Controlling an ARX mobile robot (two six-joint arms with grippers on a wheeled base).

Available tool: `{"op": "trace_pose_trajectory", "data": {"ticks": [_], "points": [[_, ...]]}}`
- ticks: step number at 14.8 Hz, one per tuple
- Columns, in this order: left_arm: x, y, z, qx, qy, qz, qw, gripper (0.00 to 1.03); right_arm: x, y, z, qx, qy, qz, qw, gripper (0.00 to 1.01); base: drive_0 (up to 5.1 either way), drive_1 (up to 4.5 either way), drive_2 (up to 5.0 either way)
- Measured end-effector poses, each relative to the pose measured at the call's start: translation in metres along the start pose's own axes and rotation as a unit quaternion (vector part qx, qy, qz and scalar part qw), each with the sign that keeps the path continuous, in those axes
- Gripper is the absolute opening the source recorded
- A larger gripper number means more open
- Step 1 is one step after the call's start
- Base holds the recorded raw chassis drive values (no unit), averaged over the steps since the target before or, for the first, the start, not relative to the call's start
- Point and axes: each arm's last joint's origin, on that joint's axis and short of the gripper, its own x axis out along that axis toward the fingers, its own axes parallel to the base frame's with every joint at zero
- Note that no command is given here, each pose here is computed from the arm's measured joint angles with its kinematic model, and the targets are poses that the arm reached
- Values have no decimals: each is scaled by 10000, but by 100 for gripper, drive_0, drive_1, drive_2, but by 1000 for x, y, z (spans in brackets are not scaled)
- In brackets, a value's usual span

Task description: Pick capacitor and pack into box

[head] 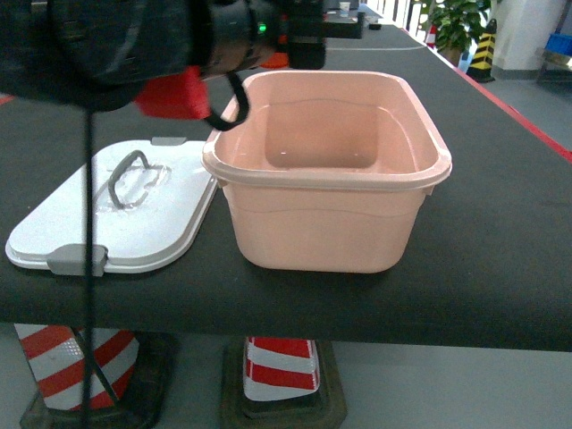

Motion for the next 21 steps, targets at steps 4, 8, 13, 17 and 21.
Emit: {"op": "trace_pose_trajectory", "data": {"ticks": [4, 8, 13, 17, 21], "points": [[38, -23, -19, -111, -37, -250, 9996, 74, 0, 0, 0, 0, 2, -2, 10000, 98, 0, 0, 0], [-10, -10, 0, -33, -375, -258, 9990, 99, 0, 0, 0, 0, 2, 0, 10000, 98, 0, 0, 0], [-205, 86, 3, 201, -766, 893, 9928, 98, 0, 0, 0, 0, 0, 0, 10000, 98, 0, 0, 0], [-260, 117, -23, 343, -973, 1633, 9812, 98, 0, 0, 0, 0, 0, 0, 10000, 98, 0, 0, 0], [-156, 164, -63, 209, -221, 1823, 9828, 98, 0, 0, 0, 0, 0, -2, 10000, 98, 0, 0, 0]]}}
